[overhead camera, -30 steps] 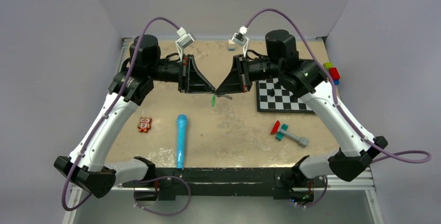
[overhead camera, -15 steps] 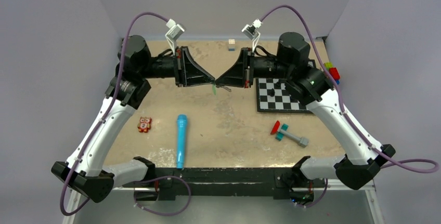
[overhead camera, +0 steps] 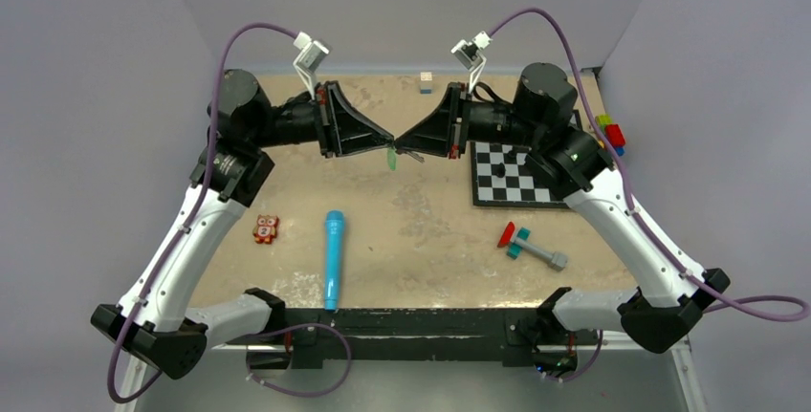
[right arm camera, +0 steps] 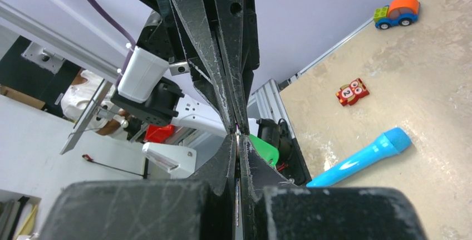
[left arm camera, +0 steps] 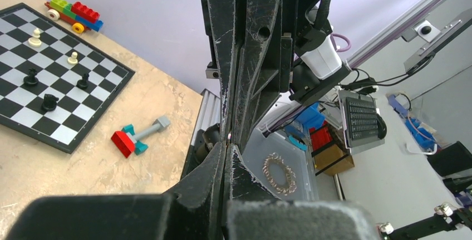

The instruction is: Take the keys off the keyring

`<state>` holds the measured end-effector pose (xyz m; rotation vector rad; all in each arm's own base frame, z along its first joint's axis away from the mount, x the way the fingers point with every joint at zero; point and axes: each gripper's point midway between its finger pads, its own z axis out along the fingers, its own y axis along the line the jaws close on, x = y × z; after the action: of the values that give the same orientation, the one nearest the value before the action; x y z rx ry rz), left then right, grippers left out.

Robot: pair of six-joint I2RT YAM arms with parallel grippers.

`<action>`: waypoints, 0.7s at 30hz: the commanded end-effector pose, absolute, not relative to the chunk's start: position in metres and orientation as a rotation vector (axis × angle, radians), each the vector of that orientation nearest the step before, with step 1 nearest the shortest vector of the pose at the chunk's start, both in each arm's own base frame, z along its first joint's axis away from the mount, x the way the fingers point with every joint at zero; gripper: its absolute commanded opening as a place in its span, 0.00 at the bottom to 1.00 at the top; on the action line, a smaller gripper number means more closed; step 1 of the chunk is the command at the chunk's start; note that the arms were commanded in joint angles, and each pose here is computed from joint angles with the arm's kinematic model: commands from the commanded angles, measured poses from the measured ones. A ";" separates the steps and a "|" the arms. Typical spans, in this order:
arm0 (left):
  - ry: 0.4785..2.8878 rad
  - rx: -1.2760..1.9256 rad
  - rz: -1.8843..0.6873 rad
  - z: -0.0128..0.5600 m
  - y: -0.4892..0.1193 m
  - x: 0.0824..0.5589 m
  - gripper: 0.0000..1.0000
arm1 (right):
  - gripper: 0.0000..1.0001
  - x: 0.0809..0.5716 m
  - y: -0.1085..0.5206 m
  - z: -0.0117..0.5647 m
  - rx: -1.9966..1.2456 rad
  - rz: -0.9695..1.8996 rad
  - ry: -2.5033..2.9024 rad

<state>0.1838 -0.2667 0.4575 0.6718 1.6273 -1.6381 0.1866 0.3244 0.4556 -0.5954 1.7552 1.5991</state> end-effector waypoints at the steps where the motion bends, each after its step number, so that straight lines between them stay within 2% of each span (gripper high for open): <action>1: 1.588 0.757 -1.714 0.463 -0.276 0.163 0.00 | 0.00 0.204 0.341 0.469 -0.555 1.582 1.647; 16: 1.615 0.715 -1.690 0.461 -0.279 0.166 0.01 | 0.00 0.207 0.341 0.465 -0.547 1.576 1.581; 21: 1.600 0.665 -1.672 0.465 -0.278 0.171 0.23 | 0.00 0.212 0.343 0.471 -0.531 1.584 1.535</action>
<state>0.1903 -0.2660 0.4628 0.6132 1.6161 -1.6101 0.1920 0.3258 0.4610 -0.5865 1.6348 1.5994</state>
